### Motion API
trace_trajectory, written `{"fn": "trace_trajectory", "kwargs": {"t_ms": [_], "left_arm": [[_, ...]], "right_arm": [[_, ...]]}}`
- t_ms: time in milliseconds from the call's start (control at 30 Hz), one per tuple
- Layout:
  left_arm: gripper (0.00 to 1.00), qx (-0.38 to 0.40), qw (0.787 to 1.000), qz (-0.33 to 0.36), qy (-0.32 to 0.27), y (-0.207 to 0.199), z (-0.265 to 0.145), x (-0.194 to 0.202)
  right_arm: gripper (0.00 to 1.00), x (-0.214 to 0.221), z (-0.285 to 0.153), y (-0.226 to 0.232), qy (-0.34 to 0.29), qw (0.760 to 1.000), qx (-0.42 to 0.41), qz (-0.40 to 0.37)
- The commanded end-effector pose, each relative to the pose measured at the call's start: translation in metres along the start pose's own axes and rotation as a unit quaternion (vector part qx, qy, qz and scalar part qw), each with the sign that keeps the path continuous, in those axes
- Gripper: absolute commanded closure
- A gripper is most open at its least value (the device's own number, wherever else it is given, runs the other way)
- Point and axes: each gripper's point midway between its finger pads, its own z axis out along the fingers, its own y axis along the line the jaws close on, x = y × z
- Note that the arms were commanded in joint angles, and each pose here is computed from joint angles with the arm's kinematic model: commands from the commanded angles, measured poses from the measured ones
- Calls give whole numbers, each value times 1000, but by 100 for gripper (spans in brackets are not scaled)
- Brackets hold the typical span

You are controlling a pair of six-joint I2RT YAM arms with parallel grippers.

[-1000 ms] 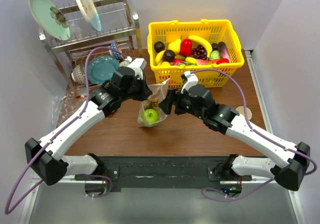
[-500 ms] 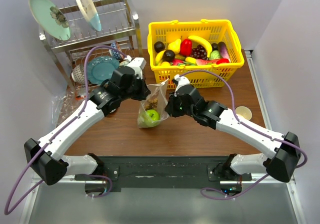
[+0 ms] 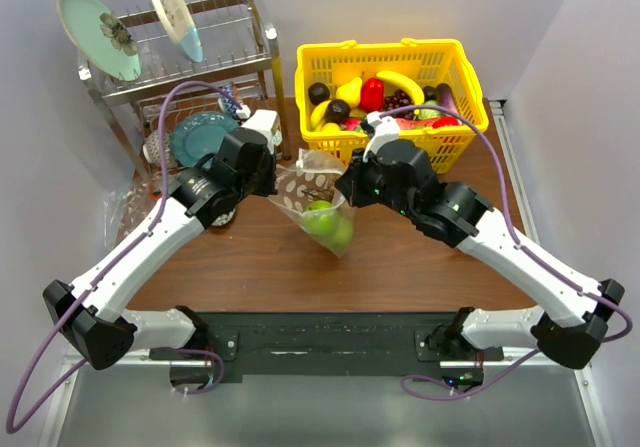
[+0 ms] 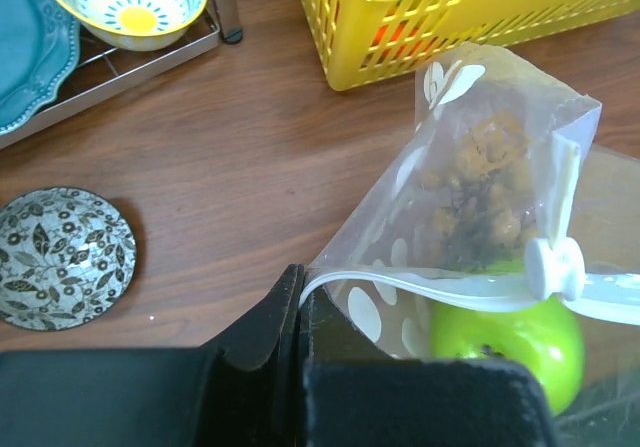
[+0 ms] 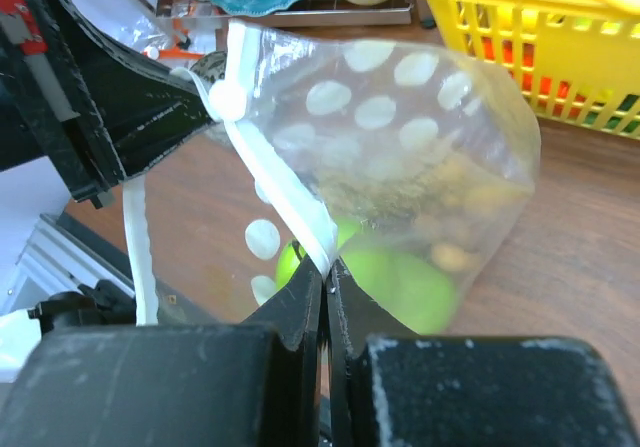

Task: Place the food in the zip-top bag and seal the zipper
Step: Adjust the zipper food storage bag at the center of the board, then pick up the fake fruit from the bin.

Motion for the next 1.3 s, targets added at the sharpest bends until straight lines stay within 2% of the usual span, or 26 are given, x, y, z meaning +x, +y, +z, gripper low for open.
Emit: {"fn": "trace_trajectory", "kwargs": {"t_ms": [0, 133, 200, 233, 267, 333, 367, 400, 567, 600, 800, 1000, 1067, 1167, 1267], "left_arm": [[100, -8, 1000, 13, 4, 6, 1, 4], [100, -49, 998, 22, -10, 22, -11, -10], [100, -63, 997, 27, -29, 28, -22, -23], [100, -65, 997, 31, -31, 30, -25, -25], [100, -65, 997, 35, -37, 31, -29, -28], [100, -78, 996, 36, -40, 36, -33, -29], [100, -82, 995, 40, -40, 39, -33, -28], [100, -90, 994, 45, -34, 42, -30, -23], [100, -72, 996, 49, -19, 37, -8, 4], [100, -60, 997, 52, -2, 35, 1, 21], [100, -50, 997, 55, -7, 33, 19, 36], [100, -45, 997, 62, -24, 30, 23, 29], [100, -36, 997, 64, -30, 26, 21, 23], [100, -26, 997, 63, -47, 20, 7, 1], [100, -59, 994, 64, -61, 32, -9, -18]], "right_arm": [[100, 2, -1, -3, 4, 1000, 7, -16], [100, 35, 20, 8, 55, 998, -28, -4], [86, 46, 28, 15, 73, 996, -49, -1], [73, 48, 30, 17, 78, 996, -53, 0], [55, 48, 30, 19, 79, 995, -58, 1], [46, 45, 28, 23, 75, 995, -67, 3], [38, 41, 26, 24, 70, 995, -68, 4], [35, 35, 24, 26, 63, 996, -70, 3], [31, 15, 22, 18, 33, 998, -43, -17], [31, 8, 22, 17, 28, 999, -37, -20], [34, -30, 27, -10, -5, 1000, 6, -26], [34, -86, 43, -54, -44, 998, 46, -3], [34, -89, 61, -68, -35, 997, 65, -6], [34, -101, 87, -92, -31, 996, 85, 0], [32, -118, 105, -111, -36, 995, 91, 9]]}}
